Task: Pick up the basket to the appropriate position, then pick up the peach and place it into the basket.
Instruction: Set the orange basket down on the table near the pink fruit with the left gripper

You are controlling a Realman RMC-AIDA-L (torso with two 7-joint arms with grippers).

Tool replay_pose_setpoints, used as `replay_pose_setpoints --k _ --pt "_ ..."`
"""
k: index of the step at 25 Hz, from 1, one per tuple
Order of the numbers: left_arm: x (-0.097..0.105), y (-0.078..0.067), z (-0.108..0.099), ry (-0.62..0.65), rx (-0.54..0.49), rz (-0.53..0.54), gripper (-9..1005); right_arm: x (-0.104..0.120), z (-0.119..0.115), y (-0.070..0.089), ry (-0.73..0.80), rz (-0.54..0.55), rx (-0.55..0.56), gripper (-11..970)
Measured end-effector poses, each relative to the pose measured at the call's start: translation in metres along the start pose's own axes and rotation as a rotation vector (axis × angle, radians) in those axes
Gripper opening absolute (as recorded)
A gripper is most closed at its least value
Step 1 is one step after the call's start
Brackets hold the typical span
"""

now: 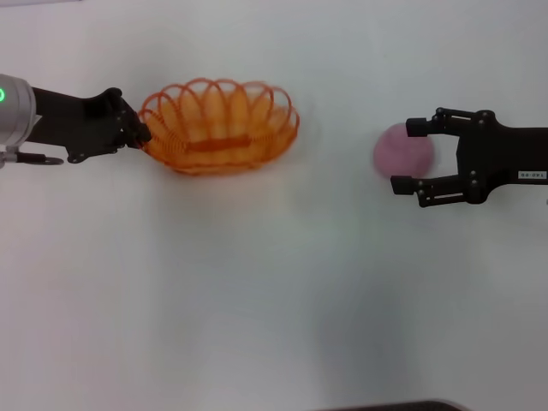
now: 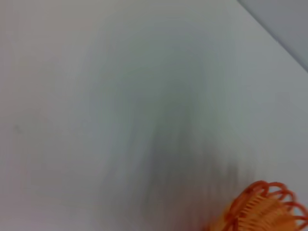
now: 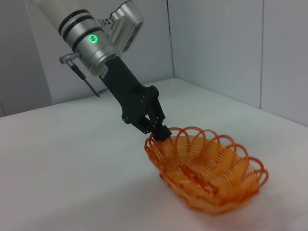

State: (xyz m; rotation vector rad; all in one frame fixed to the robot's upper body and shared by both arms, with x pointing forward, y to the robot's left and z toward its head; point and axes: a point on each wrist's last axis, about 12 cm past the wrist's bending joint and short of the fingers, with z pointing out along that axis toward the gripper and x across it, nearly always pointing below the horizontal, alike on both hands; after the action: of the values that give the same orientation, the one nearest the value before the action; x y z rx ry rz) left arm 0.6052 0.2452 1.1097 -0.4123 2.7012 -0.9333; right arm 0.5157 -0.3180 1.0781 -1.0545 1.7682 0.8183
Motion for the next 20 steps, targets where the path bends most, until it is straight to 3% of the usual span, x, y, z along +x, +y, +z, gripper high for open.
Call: replay_pose_setpoints --k 3,8,20 --pt "0.0 0.0 -0.001 0.001 -0.019 0.021 62 0.0 0.001 0.001 -0.001 0.002 -0.005 945" --pt "0.0 0.009 -0.009 -0.014 -0.036 0.018 177 0.0 0.003 0.002 -0.002 0.009 -0.01 945" --pt "-0.001 0.021 -0.022 -0.043 -0.044 0.036 589 -0.002 0.005 0.001 -0.004 0.028 -0.015 946"
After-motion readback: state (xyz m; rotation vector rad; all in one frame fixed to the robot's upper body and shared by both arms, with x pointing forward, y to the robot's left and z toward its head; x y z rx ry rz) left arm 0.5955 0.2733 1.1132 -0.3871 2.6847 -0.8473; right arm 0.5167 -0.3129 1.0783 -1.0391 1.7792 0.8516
